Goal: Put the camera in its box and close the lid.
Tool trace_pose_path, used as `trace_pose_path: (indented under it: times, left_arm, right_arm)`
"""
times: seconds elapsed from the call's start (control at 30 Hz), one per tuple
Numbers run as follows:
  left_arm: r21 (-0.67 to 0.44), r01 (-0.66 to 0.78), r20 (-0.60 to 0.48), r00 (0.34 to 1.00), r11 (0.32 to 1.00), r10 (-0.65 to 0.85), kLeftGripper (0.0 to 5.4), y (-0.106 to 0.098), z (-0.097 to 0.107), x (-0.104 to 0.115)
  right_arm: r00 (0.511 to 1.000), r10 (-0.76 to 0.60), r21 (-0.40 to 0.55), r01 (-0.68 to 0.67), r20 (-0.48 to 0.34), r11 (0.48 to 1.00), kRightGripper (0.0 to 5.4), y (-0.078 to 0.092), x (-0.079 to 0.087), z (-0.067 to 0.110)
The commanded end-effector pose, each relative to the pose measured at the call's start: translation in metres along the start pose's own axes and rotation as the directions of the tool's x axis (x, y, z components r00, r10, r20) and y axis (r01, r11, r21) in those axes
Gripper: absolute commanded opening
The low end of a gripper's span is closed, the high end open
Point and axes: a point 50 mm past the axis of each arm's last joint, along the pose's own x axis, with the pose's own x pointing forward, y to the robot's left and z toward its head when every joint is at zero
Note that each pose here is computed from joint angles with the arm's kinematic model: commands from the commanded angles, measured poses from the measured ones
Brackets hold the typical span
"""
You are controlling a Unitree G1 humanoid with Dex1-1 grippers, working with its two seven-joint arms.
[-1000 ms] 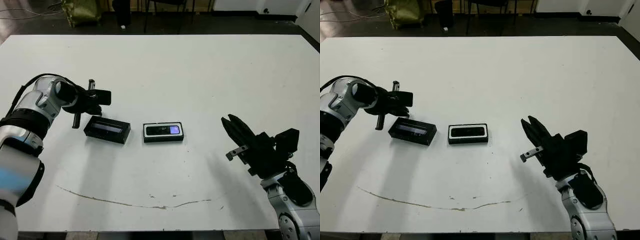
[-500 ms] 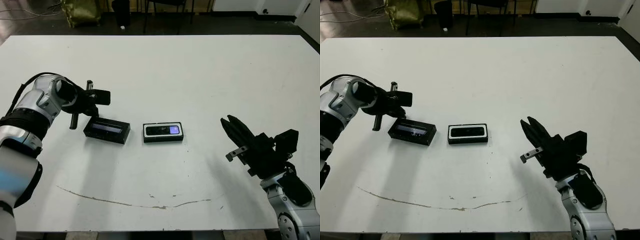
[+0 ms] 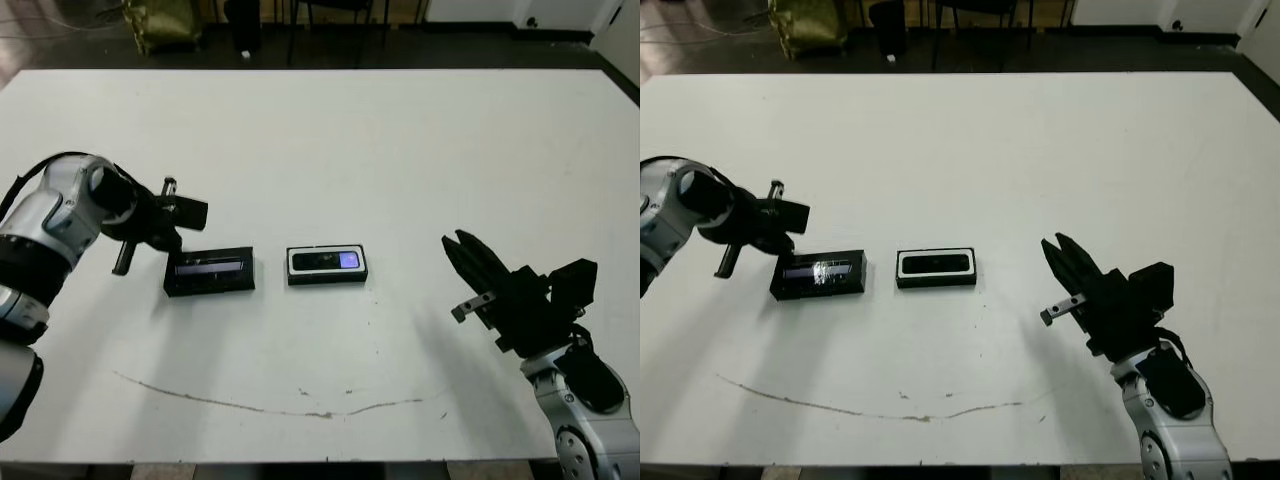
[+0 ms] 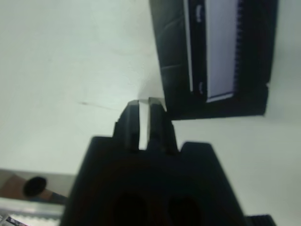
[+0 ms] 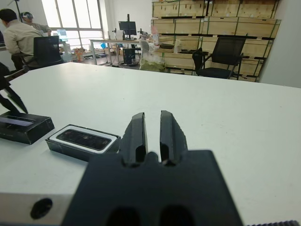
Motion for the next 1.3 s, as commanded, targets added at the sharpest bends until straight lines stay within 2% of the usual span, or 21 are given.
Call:
trace_pose_path:
  times: [0.03, 0.17, 0.37, 0.5, 0.8, 1.03, 1.17, 1.3]
  left_arm:
    - [-0.007, 0.034, -0.009, 0.999, 0.999, -0.034, 0.0, -0.009, -0.004, 0.001]
    - [0.006, 0.065, 0.035, 0.997, 0.998, -0.066, 0.0, -0.012, -0.003, -0.002]
    - [0.005, 0.093, 0.045, 0.995, 0.996, -0.093, 0.0, -0.02, 0.002, -0.007]
    - [0.016, 0.12, 0.067, 0.99, 0.993, -0.121, 0.0, -0.025, 0.003, -0.008]
    - [0.066, 0.163, 0.046, 0.985, 0.984, -0.167, 0.0, -0.033, 0.009, -0.013]
    - [0.084, 0.202, 0.039, 0.978, 0.976, -0.205, 0.0, -0.04, 0.01, -0.014]
    - [0.076, 0.182, 0.048, 0.981, 0.98, -0.186, 0.0, -0.041, 0.008, -0.013]
    - [0.024, 0.118, 0.016, 0.993, 0.993, -0.118, 0.0, -0.037, -0.002, -0.012]
  right_arm:
    - [0.999, -0.007, 0.0, 0.007, -0.034, 1.0, 0.02, -0.003, -0.003, -0.005]
    - [0.999, -0.001, 0.012, 0.002, -0.038, 1.0, 0.02, -0.003, -0.002, -0.006]
    - [1.0, 0.009, 0.036, -0.008, -0.015, 0.999, 0.02, -0.003, -0.003, -0.008]
    - [1.0, 0.005, 0.009, -0.005, -0.017, 1.0, 0.02, -0.003, -0.003, -0.007]
    - [0.999, 0.001, 0.008, -0.001, -0.037, 1.0, 0.02, -0.003, -0.003, -0.005]
    - [1.0, 0.019, 0.024, -0.018, -0.022, 1.0, 0.02, -0.004, -0.002, -0.008]
    - [0.999, 0.026, 0.03, -0.025, -0.02, 0.999, 0.02, -0.003, -0.002, -0.009]
    - [0.999, 0.042, 0.016, -0.041, -0.006, 0.999, 0.02, -0.003, -0.002, -0.009]
